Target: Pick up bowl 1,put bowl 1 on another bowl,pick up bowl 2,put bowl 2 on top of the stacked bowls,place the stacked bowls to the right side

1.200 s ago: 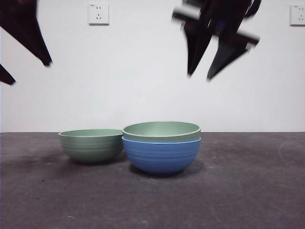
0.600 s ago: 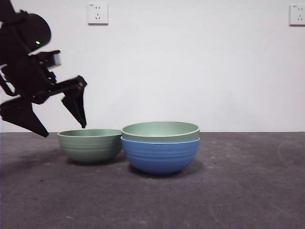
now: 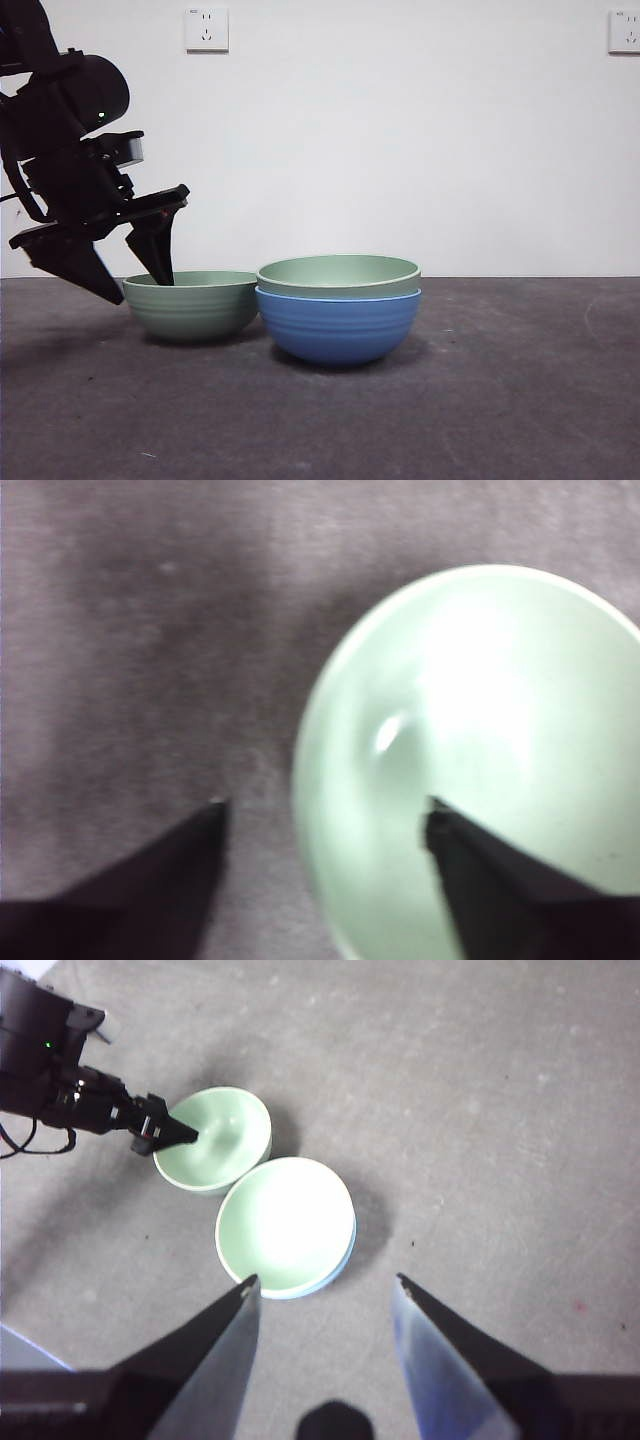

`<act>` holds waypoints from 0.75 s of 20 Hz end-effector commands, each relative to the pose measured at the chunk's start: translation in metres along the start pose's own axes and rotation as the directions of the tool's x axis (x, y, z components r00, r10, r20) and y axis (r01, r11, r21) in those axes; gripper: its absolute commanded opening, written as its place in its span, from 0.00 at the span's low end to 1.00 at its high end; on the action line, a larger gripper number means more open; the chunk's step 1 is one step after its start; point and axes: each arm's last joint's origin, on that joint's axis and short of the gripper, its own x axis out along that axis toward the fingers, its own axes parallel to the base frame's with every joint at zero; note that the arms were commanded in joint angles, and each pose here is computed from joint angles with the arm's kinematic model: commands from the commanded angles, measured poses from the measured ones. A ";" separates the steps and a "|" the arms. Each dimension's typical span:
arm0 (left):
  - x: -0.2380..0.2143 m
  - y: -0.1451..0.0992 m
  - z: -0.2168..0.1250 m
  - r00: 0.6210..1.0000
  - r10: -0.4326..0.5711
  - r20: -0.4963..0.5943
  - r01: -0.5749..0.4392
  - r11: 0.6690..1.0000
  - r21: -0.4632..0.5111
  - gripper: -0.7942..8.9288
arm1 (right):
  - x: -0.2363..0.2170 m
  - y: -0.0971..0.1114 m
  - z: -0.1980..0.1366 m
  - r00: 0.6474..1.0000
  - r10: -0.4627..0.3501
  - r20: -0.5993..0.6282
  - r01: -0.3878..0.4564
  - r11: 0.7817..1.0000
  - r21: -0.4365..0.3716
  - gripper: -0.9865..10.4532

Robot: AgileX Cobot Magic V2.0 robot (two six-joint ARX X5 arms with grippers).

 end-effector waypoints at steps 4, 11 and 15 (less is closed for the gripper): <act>0.003 -0.002 -0.001 1.000 -0.007 -0.006 0.007 0.999 -0.035 0.10 | 0.000 0.000 -0.001 1.000 -0.002 -0.009 0.002 1.000 0.007 0.28; -0.014 -0.006 0.004 0.999 -0.013 0.040 0.014 1.000 -0.027 0.07 | 0.000 0.000 -0.004 0.999 -0.005 -0.038 0.006 1.000 0.015 0.28; -0.046 -0.015 0.008 0.994 -0.032 0.104 0.033 0.999 -0.007 0.07 | 0.000 0.000 -0.005 0.999 -0.006 -0.051 0.007 1.000 0.016 0.28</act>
